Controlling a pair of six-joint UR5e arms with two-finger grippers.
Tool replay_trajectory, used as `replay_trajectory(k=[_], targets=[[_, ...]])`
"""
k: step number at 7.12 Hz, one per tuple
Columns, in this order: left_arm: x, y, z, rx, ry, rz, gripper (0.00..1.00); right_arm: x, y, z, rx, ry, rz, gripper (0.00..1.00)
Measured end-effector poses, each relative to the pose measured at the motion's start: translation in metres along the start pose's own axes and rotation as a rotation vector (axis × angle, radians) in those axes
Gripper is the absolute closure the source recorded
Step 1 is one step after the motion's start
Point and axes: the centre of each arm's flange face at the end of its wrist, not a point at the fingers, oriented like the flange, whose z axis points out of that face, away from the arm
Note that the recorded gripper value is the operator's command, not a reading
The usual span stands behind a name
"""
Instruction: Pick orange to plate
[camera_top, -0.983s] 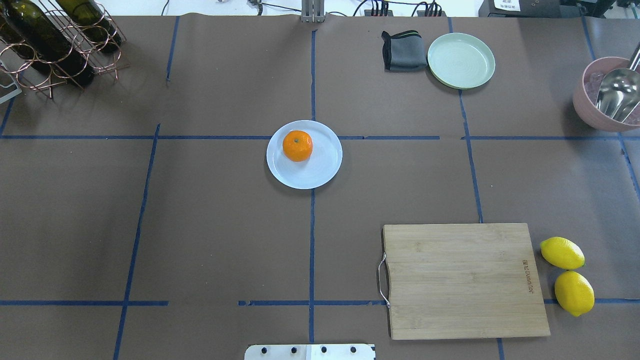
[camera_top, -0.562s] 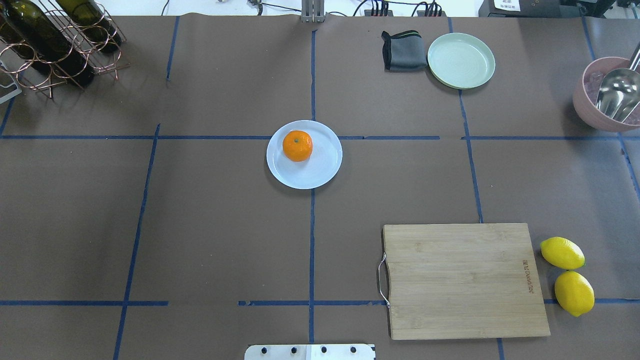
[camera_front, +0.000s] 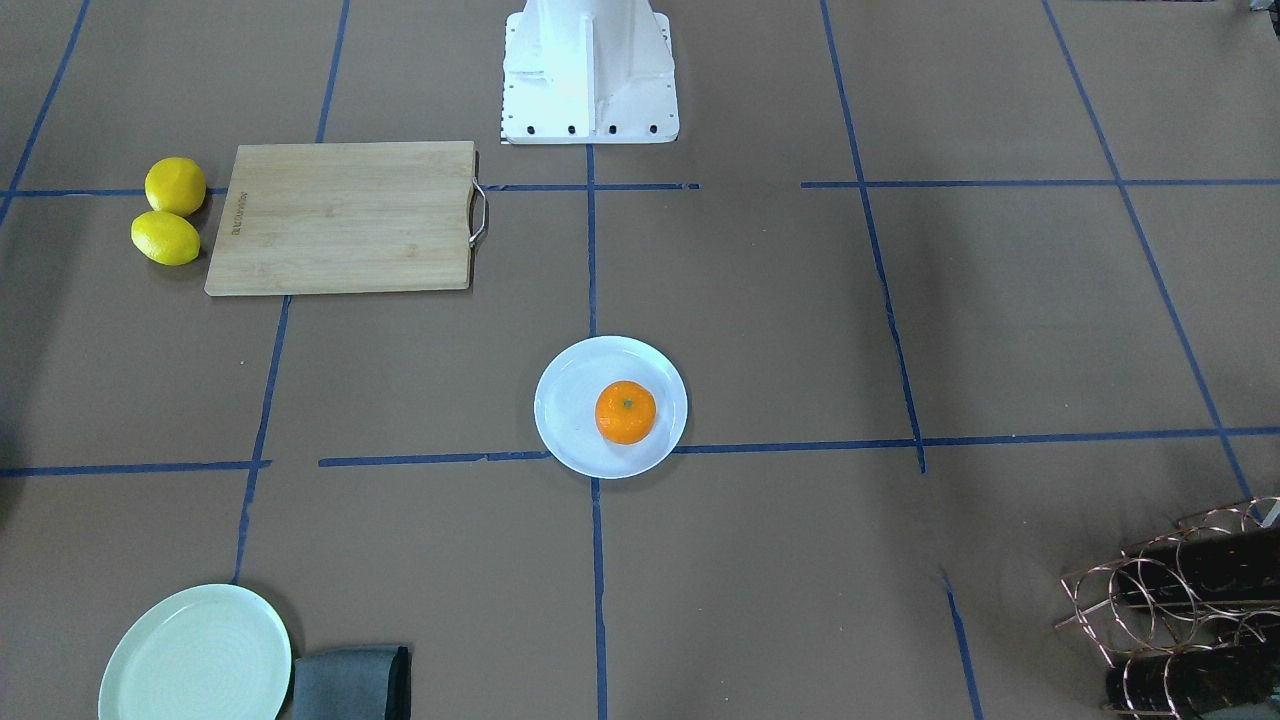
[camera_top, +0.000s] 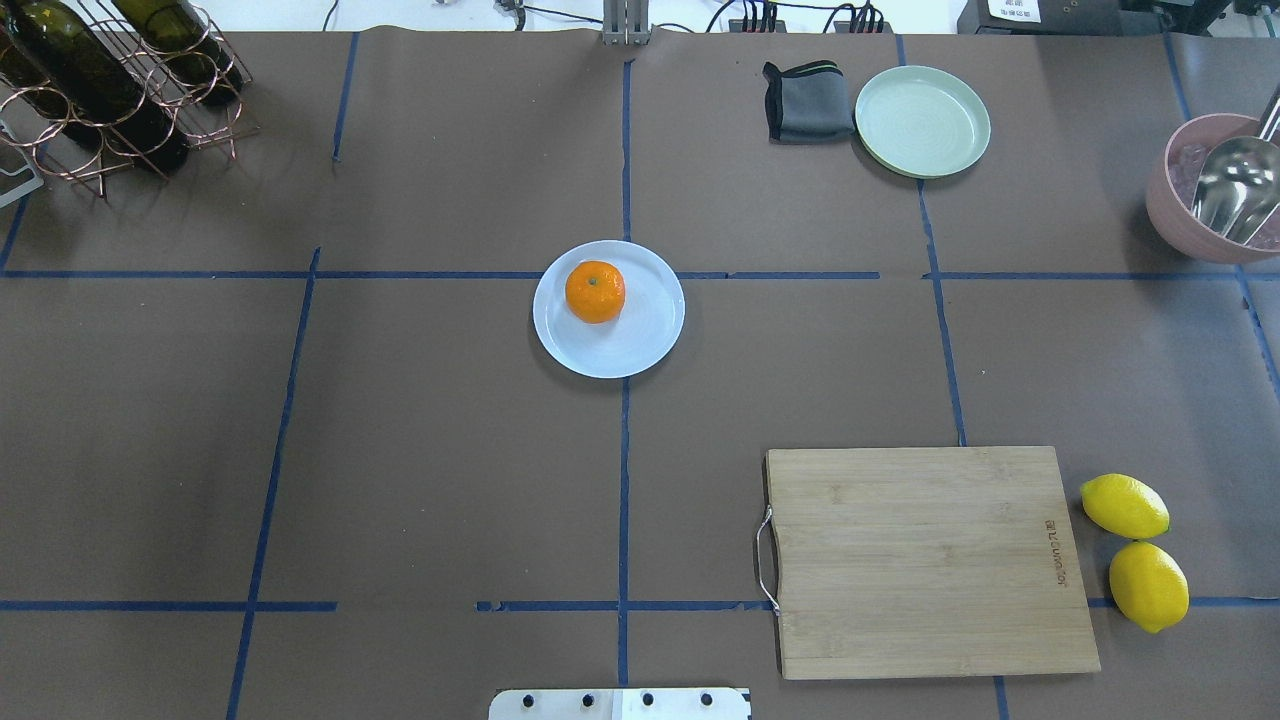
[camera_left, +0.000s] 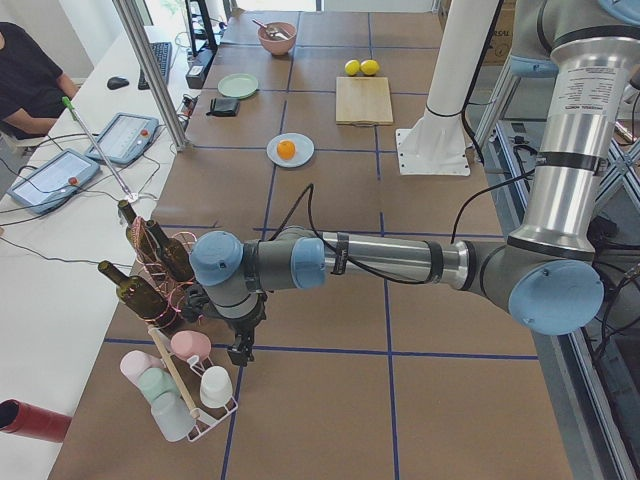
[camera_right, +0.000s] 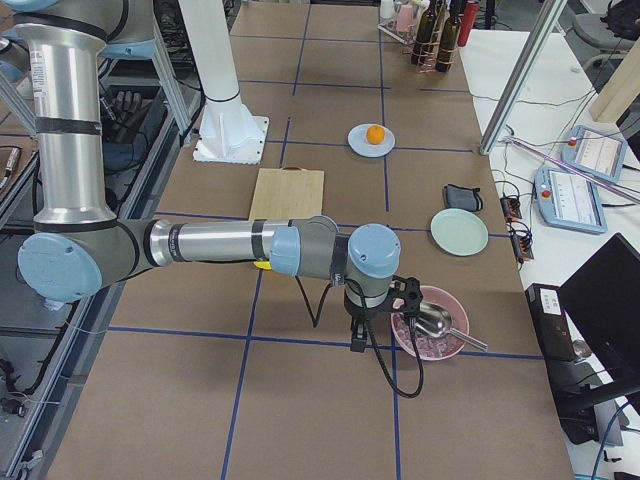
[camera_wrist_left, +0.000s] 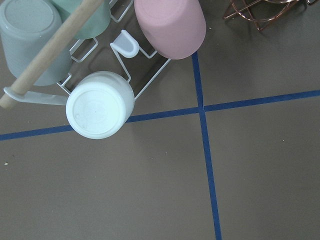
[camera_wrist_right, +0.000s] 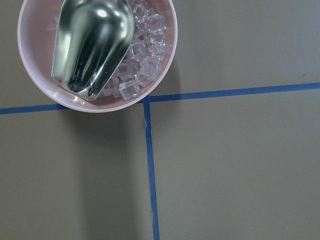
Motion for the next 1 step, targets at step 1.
replay_trajectory(k=[1], targets=[[0.0001,0.0000,0.0002,0.000,0.000,0.000,0.00,-0.0010,-0.0011,-0.0010,0.002,0.000,-0.002,0.00]])
